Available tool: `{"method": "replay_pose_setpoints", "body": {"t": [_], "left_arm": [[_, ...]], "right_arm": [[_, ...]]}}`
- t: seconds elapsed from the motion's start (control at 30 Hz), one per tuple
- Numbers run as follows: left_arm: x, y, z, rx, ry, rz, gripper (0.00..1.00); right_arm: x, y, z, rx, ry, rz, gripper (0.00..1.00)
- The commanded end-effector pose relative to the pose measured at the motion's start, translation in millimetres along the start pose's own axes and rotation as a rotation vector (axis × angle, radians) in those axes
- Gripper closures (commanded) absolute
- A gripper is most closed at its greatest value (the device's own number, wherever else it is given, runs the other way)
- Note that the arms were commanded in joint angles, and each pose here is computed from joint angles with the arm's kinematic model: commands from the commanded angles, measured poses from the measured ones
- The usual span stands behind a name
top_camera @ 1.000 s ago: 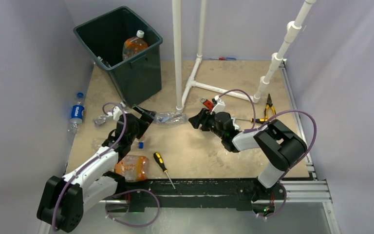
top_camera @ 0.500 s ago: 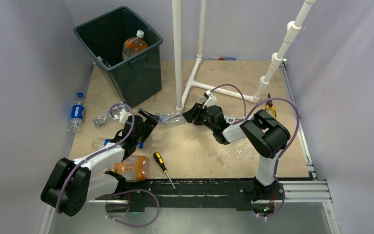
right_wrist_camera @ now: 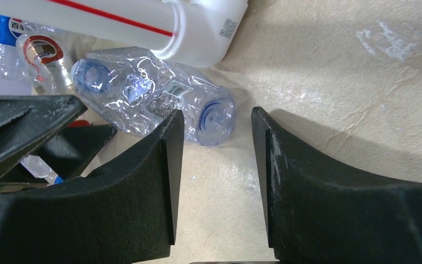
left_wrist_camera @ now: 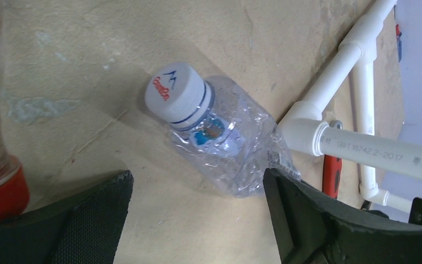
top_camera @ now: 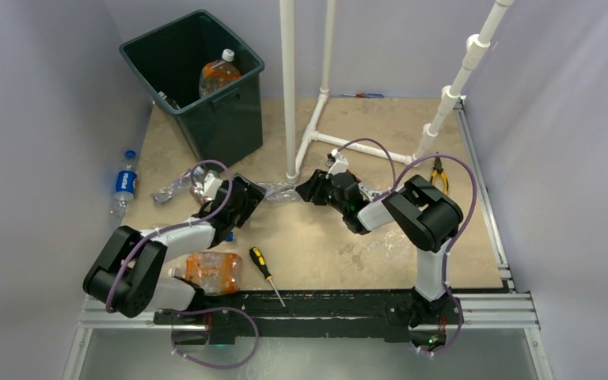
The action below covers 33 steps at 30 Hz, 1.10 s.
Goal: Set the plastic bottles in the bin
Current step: Pick up the plastic bottle at the center of the board.
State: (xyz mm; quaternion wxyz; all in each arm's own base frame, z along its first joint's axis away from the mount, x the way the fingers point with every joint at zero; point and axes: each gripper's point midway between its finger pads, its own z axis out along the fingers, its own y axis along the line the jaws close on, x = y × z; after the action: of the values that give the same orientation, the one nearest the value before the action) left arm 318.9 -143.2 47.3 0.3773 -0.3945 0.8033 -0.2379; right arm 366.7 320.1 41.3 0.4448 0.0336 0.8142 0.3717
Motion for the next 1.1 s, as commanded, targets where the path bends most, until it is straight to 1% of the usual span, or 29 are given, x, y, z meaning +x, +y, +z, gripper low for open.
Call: {"method": "replay_pose_setpoints", "body": {"t": [0.0, 0.13, 0.23, 0.43, 0.53, 0.67, 0.8, 0.83, 0.87, 0.97, 1.07], "left_arm": [[-7.9, -16.9, 11.2, 0.015, -0.045, -0.043, 0.12], [-5.6, -21.8, 21.1, 0.003, -0.042, -0.039, 0.13], [-2.1, -21.7, 26.6, -0.007, -0.037, -0.038, 0.18], [5.7, -13.3, 31.3, -0.019, -0.032, -0.037, 0.37], [11.3, -11.6, 34.3, -0.018, -0.018, -0.027, 0.45], [20.6, -11.4, 39.0, -0.011, 0.012, 0.007, 0.46], [32.3, -12.8, 40.3, 0.016, 0.047, 0.038, 0.48], [34.8, -13.7, 40.6, 0.028, 0.051, 0.048, 0.5], [36.9, -12.3, 40.9, 0.032, 0.053, 0.057, 0.55], [41.8, -6.6, 40.7, 0.04, 0.063, 0.059, 0.73], [43.1, -4.0, 35.8, 0.055, 0.07, 0.053, 0.89]], "right_arm": [[11.6, 13.5, -4.7, -0.021, 0.036, -0.039, 0.51], [22.6, 21.1, -20.2, -0.029, 0.057, -0.043, 0.51], [21.7, 28.9, -32.6, -0.045, 0.052, -0.038, 0.52], [14.3, 41.9, -54.8, -0.079, 0.036, -0.032, 0.51], [6.6, 49.4, -65.5, -0.097, 0.02, -0.033, 0.46], [-2.8, 56.4, -78.0, -0.108, 0.011, -0.056, 0.38], [-9.1, 60.3, -89.3, -0.122, -0.003, -0.077, 0.34], [-9.2, 60.0, -91.1, -0.123, -0.004, -0.082, 0.34], [-9.0, 59.6, -92.8, -0.124, -0.004, -0.086, 0.34], [-7.6, 58.8, -97.2, -0.129, 0.0, -0.095, 0.34], [-9.4, 59.9, -101.0, -0.132, -0.002, -0.105, 0.34]]}}
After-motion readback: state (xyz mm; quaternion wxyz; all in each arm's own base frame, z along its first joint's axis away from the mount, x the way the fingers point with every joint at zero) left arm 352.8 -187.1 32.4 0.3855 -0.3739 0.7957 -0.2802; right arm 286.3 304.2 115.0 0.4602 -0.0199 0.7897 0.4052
